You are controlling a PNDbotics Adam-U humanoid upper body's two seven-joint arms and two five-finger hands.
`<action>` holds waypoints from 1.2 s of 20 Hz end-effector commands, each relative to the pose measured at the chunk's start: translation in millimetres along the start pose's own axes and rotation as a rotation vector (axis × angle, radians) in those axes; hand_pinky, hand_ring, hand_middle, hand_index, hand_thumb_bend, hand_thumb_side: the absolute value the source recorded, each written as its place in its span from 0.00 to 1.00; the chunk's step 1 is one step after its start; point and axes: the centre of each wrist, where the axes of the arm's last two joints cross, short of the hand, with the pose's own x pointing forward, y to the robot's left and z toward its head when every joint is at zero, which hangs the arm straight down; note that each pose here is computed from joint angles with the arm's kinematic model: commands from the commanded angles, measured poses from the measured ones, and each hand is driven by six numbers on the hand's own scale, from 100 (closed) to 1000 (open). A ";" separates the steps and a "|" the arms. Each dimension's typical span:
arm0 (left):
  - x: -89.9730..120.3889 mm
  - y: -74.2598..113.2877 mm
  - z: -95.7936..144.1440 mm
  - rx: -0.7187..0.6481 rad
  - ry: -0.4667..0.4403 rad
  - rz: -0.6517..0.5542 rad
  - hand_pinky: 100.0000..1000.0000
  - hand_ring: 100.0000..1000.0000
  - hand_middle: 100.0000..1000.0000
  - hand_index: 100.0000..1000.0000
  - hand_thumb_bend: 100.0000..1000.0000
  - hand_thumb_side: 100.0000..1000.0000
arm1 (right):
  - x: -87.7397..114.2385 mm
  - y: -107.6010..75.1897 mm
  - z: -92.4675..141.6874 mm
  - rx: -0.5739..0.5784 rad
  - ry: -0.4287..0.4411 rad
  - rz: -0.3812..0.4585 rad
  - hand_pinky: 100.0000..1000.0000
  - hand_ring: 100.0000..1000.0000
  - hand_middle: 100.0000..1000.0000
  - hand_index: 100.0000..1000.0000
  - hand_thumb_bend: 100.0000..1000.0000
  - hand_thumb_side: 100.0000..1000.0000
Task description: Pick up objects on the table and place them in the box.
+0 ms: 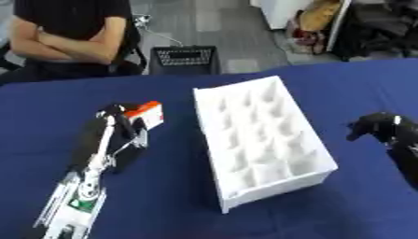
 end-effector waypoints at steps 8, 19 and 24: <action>58.5 -0.1 -31.1 -0.093 -0.242 0.002 0.64 0.38 0.58 0.74 0.00 0.10 | 3.4 -1.6 -1.1 0.018 -0.008 0.010 0.83 0.59 0.62 0.77 0.00 0.92; 111.3 -31.3 -63.4 -0.261 -0.456 -0.108 0.77 0.71 0.81 0.86 0.80 0.48 | 2.2 0.4 -2.1 0.031 -0.012 -0.002 0.83 0.59 0.62 0.77 0.00 0.92; 112.5 -43.2 -66.3 -0.307 -0.519 -0.189 0.84 0.85 0.90 0.90 0.96 0.66 | 2.2 0.3 -2.1 0.031 -0.013 -0.002 0.83 0.59 0.62 0.77 0.00 0.92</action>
